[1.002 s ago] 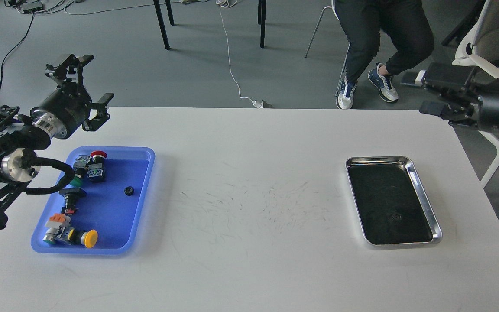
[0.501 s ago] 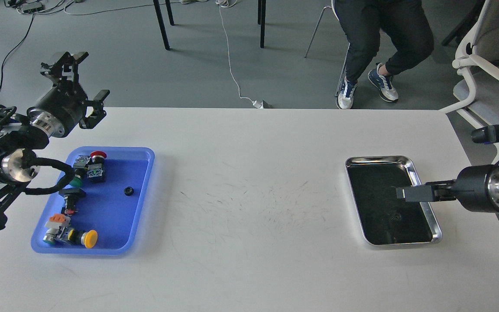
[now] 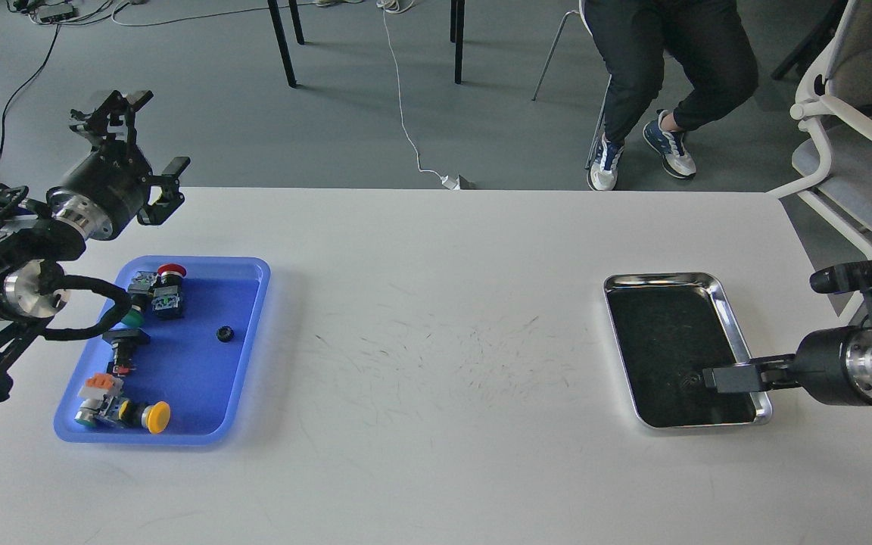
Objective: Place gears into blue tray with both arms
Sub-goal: 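Reach the right gripper into the metal tray and grasp another black gear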
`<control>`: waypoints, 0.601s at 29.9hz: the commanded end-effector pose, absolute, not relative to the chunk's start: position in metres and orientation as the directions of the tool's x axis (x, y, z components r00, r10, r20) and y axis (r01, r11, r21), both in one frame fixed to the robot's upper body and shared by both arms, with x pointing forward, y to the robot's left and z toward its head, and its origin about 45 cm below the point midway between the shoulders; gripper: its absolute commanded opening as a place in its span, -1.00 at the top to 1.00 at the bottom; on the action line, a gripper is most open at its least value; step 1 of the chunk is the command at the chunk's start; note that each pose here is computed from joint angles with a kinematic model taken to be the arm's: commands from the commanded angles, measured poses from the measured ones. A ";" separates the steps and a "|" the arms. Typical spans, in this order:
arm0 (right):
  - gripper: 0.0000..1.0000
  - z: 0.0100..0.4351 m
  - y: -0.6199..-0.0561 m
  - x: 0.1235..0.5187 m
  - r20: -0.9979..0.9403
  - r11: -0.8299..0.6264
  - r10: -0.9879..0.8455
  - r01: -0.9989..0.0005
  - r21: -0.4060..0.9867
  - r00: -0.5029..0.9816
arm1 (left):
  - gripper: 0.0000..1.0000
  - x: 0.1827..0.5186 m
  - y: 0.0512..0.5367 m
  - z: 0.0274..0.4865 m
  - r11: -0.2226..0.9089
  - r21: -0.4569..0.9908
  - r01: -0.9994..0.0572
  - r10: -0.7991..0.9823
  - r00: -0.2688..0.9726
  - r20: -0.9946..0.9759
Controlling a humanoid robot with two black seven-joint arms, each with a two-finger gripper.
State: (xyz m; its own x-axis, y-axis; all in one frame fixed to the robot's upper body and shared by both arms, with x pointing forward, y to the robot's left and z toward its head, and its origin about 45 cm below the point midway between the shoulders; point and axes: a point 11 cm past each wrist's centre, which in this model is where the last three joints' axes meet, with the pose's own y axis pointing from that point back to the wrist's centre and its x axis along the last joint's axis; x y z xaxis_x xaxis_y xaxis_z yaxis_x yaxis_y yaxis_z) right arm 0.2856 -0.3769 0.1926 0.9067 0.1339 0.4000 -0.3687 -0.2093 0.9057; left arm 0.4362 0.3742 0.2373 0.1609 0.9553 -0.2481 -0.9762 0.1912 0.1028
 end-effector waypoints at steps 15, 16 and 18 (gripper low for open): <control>-0.86 0.153 -0.349 0.302 0.367 -0.238 0.140 -0.329 0.914 0.920 | -0.96 0.437 0.371 0.237 0.199 0.104 -0.974 0.954 0.169 -0.248; -0.84 0.154 -0.349 0.302 0.368 -0.239 0.141 -0.329 0.913 0.919 | -0.96 0.437 0.371 0.237 0.199 0.104 -0.974 0.954 0.169 -0.248; -0.79 0.153 -0.350 0.303 0.369 -0.235 0.139 -0.331 0.914 0.919 | -0.96 0.437 0.371 0.238 0.199 0.103 -0.975 0.954 0.169 -0.246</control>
